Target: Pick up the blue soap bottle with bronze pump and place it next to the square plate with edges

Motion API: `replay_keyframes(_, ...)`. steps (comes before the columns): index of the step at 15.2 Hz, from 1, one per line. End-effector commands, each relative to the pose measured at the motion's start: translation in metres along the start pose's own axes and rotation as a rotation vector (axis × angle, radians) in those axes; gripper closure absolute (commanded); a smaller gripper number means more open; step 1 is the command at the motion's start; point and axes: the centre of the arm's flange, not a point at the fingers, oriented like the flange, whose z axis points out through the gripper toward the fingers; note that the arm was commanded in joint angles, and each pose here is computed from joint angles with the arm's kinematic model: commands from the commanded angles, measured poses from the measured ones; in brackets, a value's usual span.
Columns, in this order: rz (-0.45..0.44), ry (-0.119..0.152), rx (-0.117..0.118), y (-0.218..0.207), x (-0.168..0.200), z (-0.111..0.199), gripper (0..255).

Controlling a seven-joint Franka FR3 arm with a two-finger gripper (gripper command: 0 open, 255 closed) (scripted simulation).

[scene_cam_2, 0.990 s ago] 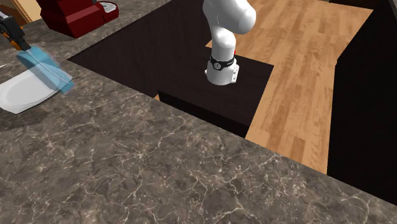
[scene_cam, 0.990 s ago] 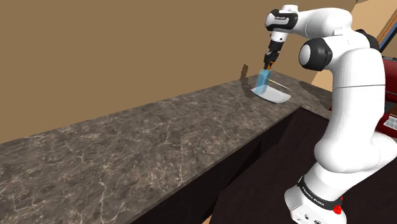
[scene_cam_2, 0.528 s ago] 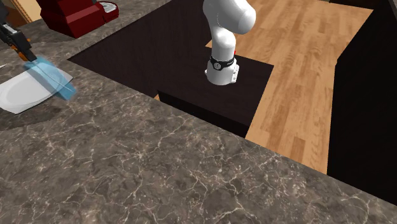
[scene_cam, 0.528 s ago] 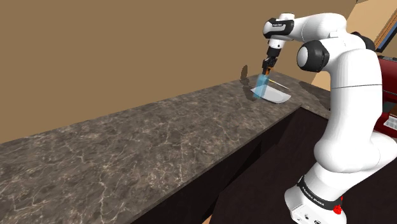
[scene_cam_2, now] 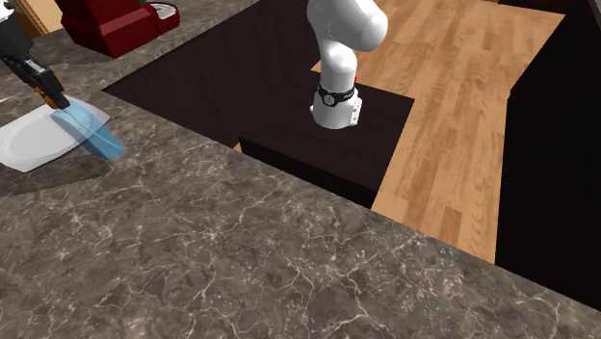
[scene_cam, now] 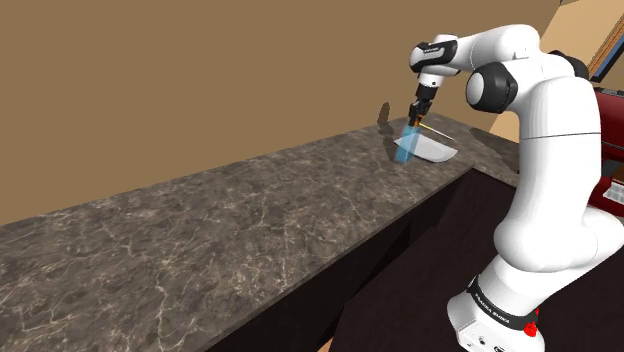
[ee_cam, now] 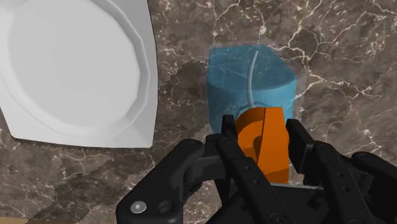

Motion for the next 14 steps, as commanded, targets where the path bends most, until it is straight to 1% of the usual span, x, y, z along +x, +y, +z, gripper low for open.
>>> replay_keyframes(1,0.0,0.001,-0.001,0.0012,0.0003,0.0096,255)
replay_keyframes(2,0.0,0.001,-0.001,0.0011,0.0002,0.0131,255)
replay_keyframes(10,0.0,0.001,-0.001,0.0012,0.0003,0.0131,255)
replay_keyframes(11,0.0,0.001,-0.001,0.0012,0.0003,0.0131,0)
replay_keyframes(14,0.0,0.001,-0.001,0.0011,0.0003,0.0132,0)
